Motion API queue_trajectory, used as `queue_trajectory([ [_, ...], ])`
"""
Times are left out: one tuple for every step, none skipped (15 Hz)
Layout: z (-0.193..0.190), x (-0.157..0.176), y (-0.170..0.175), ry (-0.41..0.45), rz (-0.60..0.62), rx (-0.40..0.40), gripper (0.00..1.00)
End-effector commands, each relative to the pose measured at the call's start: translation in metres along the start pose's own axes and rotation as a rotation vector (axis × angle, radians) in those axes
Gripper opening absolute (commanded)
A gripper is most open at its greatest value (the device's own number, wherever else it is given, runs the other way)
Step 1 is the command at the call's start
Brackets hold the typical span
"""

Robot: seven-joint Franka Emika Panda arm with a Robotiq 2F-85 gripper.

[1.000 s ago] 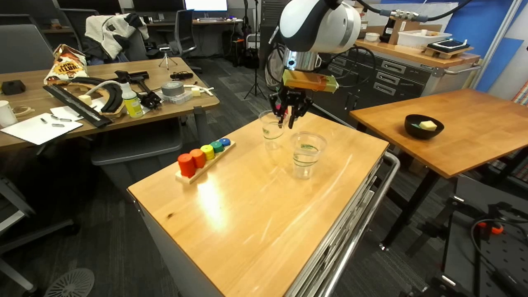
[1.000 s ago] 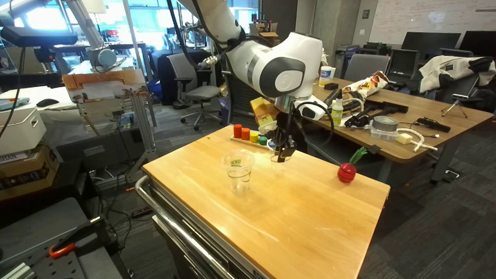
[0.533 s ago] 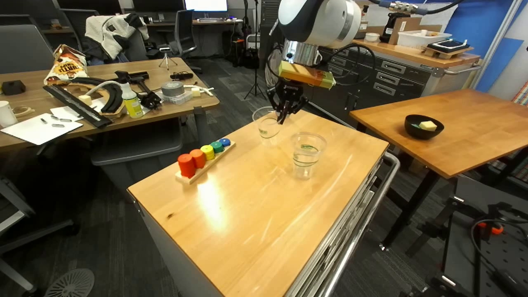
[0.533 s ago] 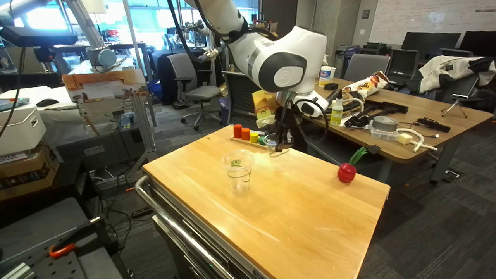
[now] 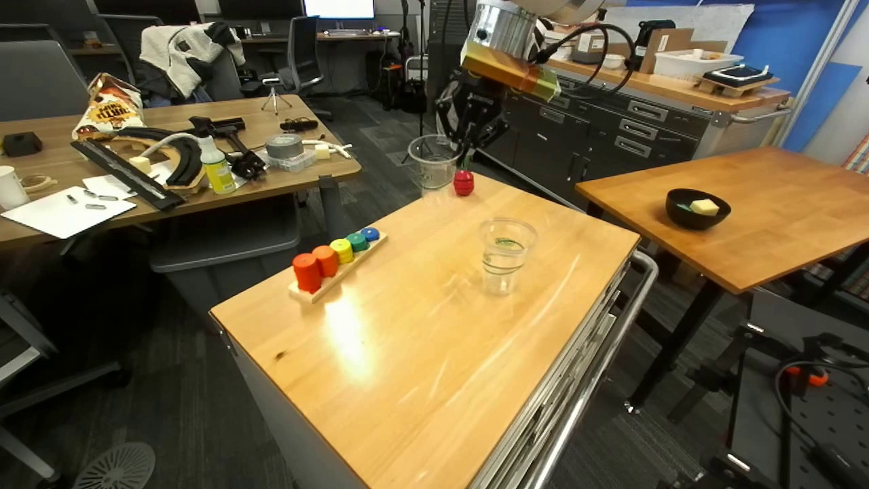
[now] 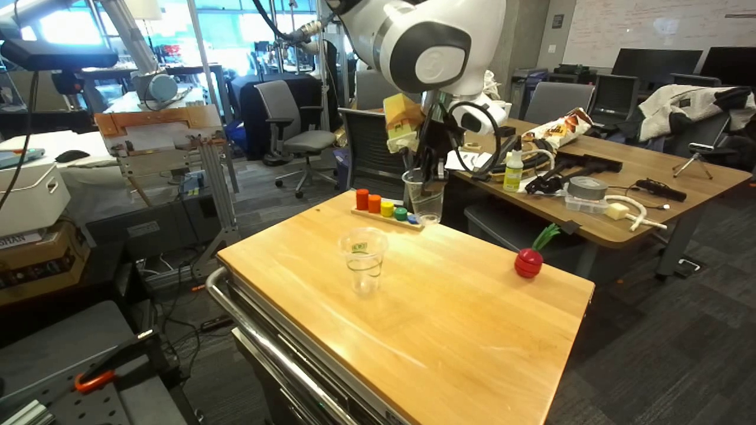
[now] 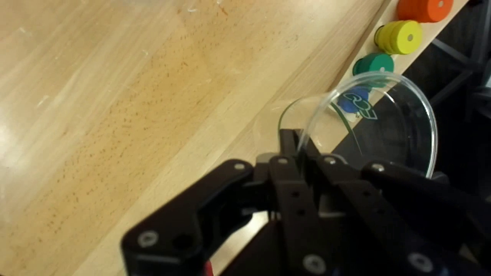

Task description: Stack the cups into the middle cup

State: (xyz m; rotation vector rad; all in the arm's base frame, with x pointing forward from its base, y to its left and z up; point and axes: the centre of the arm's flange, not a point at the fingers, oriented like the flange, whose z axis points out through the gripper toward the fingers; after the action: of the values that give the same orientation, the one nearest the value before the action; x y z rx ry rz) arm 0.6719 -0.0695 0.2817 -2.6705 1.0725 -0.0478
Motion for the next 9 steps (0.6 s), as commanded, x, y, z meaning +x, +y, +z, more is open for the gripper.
queue_trajectory([
  [-0.076, -0.047, 0.018, 0.004, -0.004, 0.015, 0.01],
  [-0.090, -0.058, 0.023, 0.005, -0.010, 0.018, 0.01],
  [-0.103, -0.071, 0.028, 0.003, -0.011, 0.023, 0.01],
  [-0.113, -0.085, 0.034, -0.001, -0.018, 0.032, 0.01],
  [-0.122, -0.100, 0.040, -0.006, -0.018, 0.035, 0.01],
  [-0.127, -0.116, 0.047, -0.016, -0.022, 0.040, 0.01],
  [-0.130, -0.129, 0.053, -0.024, -0.024, 0.045, 0.01],
  [-0.129, -0.142, 0.058, -0.031, -0.031, 0.046, 0.01],
  [-0.127, -0.153, 0.063, -0.037, -0.035, 0.043, 0.01],
])
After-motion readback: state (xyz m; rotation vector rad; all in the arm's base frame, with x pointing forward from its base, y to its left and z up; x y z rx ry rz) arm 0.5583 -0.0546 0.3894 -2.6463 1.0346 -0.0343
